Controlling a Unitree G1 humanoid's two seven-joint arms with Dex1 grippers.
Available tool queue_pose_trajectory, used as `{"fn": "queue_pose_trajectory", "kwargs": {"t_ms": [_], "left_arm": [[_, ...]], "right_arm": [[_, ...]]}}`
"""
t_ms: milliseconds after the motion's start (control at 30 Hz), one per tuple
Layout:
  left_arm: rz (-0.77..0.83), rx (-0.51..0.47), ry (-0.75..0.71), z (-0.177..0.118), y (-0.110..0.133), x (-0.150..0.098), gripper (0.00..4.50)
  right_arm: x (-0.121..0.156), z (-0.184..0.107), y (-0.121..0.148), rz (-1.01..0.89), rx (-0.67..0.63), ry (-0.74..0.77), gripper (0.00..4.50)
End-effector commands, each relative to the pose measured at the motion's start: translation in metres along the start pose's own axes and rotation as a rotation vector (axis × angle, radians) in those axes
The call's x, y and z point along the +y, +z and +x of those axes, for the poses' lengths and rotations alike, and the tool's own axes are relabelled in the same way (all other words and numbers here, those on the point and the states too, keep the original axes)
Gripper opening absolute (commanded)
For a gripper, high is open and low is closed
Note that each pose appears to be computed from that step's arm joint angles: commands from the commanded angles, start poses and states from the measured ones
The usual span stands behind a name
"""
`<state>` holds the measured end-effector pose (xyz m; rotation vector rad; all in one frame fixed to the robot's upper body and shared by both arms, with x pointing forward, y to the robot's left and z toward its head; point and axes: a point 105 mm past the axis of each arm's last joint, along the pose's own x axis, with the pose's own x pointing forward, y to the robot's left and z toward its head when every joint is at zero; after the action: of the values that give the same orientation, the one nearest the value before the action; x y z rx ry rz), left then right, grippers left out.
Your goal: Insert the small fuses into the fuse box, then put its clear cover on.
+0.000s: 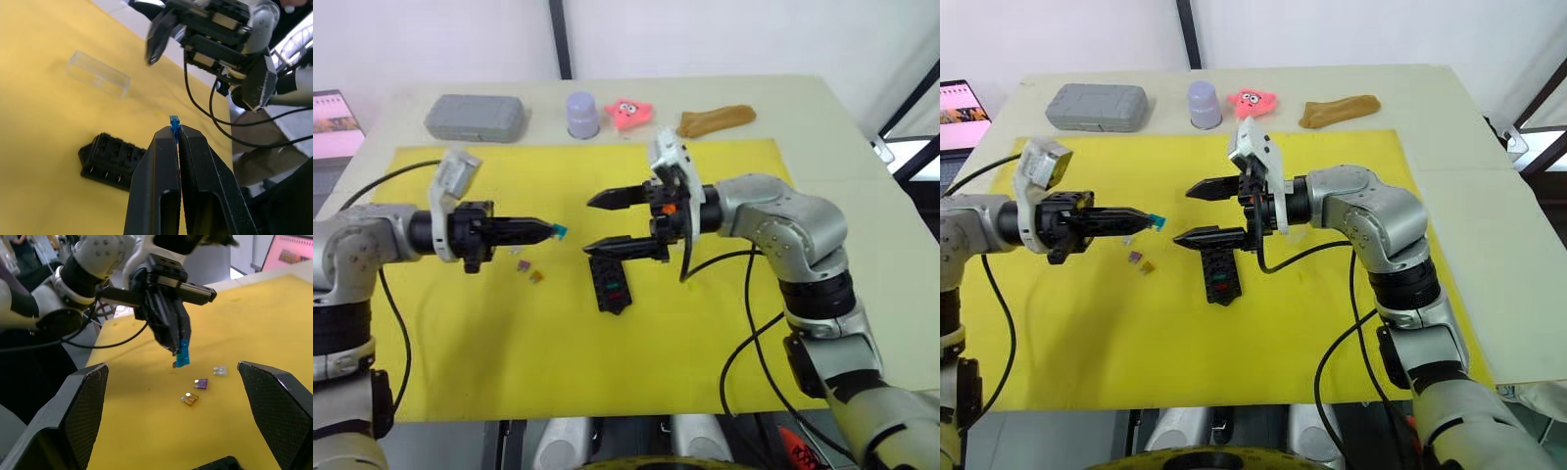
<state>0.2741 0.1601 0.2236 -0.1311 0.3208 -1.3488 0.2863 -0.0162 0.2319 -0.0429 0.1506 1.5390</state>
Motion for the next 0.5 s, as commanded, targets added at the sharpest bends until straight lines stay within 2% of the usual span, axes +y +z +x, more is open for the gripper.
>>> {"fn": "queue_pose_trajectory", "kwargs": {"t_ms": [33,133,267,500], "left_arm": [[0.138,-0.01,-0.043,0.0091,0.0172,-0.0135,0.04],[0.15,-0.013,-0.05,0.0115,0.019,-0.0151,0.0],[0.15,-0.014,-0.049,0.0117,0.0176,-0.0141,0.0],[0.158,-0.009,-0.049,0.0128,0.016,-0.013,0.0]], "right_arm": [[0.008,-0.003,0.012,-0.018,-0.013,0.015,4.5],[0.0107,-0.0028,0.0088,-0.001,0.0,0.025,3.57],[0.0111,-0.0012,0.007,0.017,0.005,0.021,1.6],[0.0118,0.0023,0.0079,0.036,0.0,0.025,1.6]]}}
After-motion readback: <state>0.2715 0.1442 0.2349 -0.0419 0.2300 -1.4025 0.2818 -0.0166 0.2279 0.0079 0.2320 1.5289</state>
